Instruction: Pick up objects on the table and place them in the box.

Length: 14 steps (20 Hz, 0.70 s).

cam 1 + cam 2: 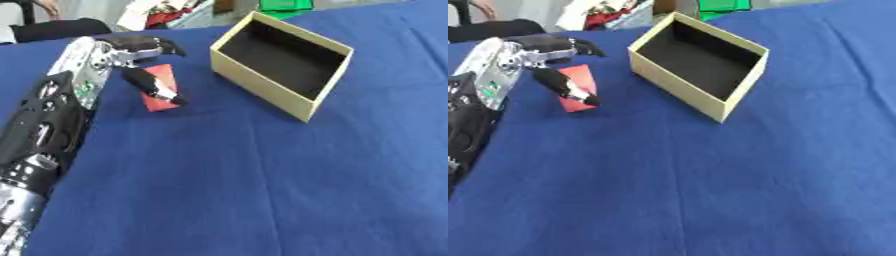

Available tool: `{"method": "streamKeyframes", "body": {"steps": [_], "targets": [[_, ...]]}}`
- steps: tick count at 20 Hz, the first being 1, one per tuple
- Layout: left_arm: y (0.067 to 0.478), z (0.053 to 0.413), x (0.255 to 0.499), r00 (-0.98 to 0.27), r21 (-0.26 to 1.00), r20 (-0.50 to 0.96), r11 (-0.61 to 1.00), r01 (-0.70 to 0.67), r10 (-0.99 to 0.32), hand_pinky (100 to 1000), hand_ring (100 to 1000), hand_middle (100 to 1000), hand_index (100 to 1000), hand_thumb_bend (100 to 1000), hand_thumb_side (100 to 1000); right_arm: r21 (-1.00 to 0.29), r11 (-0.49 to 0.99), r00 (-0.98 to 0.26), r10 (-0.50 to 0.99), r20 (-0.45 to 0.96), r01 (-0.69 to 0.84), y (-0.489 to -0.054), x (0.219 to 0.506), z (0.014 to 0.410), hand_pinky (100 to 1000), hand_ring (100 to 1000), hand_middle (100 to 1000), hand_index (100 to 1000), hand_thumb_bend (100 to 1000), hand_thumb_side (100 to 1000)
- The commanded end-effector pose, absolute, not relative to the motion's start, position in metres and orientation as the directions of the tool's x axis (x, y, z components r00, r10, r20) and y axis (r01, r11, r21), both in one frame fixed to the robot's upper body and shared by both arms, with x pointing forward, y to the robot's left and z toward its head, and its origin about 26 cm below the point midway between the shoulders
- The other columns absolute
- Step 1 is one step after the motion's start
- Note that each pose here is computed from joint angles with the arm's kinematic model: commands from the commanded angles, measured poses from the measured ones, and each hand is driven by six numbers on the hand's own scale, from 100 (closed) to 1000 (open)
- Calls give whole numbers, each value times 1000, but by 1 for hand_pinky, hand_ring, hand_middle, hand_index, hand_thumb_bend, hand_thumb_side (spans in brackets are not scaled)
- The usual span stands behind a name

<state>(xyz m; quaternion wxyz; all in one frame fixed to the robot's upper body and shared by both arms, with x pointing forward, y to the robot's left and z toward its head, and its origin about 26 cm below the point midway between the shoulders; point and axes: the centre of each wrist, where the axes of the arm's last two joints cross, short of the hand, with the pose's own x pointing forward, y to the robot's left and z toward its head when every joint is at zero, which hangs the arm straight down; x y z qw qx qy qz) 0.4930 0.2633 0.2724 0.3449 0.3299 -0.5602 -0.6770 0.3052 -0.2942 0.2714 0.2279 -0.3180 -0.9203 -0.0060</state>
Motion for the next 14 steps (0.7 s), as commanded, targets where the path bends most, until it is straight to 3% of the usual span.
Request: {"method": "streamKeyframes", "body": {"steps": [1, 8, 14], "targets": [[269, 284, 491, -527, 990, -82, -131, 57, -846, 946, 929, 868, 959, 728, 747, -124, 800, -710, 582, 397, 587, -293, 302, 280, 772, 759, 796, 794, 100, 879], [268, 281, 491, -527, 989, -97, -140, 43, -844, 910, 854, 661, 908, 656, 719, -123, 798, -705, 584, 403, 590, -294, 302, 278, 772, 759, 796, 794, 100, 882], [268, 280, 491, -525, 991, -92, -129, 35, -846, 855, 782, 580, 870, 500, 588, -121, 796, -703, 585, 406, 593, -294, 302, 278, 772, 759, 796, 794, 100, 883]]}}
